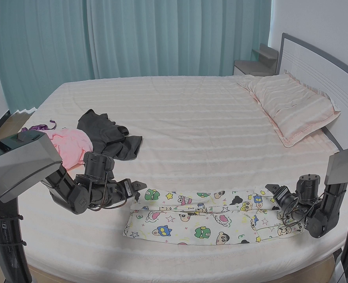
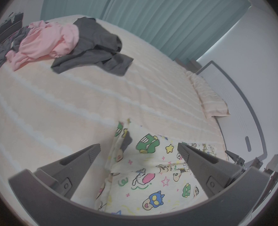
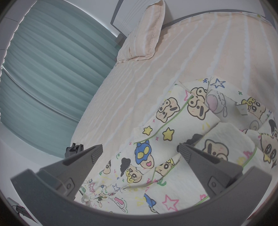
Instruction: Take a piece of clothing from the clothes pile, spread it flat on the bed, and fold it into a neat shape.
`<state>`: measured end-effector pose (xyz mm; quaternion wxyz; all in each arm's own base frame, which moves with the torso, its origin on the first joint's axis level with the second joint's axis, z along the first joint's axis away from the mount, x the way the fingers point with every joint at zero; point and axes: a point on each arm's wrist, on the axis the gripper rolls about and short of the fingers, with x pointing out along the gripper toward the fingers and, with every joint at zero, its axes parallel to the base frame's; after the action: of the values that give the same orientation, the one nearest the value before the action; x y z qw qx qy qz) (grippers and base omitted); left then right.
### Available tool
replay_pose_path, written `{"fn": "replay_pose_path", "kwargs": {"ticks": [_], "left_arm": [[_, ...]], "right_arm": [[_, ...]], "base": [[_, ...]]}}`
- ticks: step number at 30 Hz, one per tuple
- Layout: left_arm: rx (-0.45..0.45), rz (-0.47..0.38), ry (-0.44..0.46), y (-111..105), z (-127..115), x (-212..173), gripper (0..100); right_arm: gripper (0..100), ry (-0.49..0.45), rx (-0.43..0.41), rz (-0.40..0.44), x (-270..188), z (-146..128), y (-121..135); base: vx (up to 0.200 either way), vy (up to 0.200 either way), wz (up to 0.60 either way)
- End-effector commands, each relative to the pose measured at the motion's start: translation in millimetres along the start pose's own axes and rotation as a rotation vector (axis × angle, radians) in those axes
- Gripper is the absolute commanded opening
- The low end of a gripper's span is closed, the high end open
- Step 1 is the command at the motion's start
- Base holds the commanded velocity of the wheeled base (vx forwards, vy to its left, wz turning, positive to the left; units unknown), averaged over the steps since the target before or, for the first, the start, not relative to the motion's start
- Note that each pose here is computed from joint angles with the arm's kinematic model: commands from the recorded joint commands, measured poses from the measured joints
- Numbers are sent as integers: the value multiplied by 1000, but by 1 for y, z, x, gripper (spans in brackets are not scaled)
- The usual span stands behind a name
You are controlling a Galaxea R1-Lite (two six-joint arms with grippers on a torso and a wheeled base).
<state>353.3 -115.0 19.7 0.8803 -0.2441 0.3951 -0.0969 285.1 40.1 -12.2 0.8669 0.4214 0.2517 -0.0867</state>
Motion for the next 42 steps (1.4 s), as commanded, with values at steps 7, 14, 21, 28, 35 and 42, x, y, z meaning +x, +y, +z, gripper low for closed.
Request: {"fn": "replay_pose_path", "kwargs": {"ticks": [7, 14, 21, 28, 35, 42], "left_arm": [[57, -52, -6, 2, -12, 36, 100], [133, -21, 46, 12, -25, 46, 100], [194, -9, 67, 14, -30, 47, 100], [241, 12, 105, 17, -35, 48, 100], [294, 36, 111, 17, -35, 57, 100], [304, 21, 115, 9, -37, 63, 100]], "right_arm": [[100, 8, -23, 59, -13, -8, 10], [100, 9, -23, 57, -13, -9, 10], [100, 9, -22, 57, -12, -8, 10], [100, 9, -22, 57, -12, -8, 10], [100, 9, -21, 57, -12, -8, 10], [100, 9, -21, 57, -12, -8, 10]], "base": [[0, 0, 0], [0, 0, 0], [0, 0, 0], [0, 0, 0], [0, 0, 0], [0, 0, 0]]}}
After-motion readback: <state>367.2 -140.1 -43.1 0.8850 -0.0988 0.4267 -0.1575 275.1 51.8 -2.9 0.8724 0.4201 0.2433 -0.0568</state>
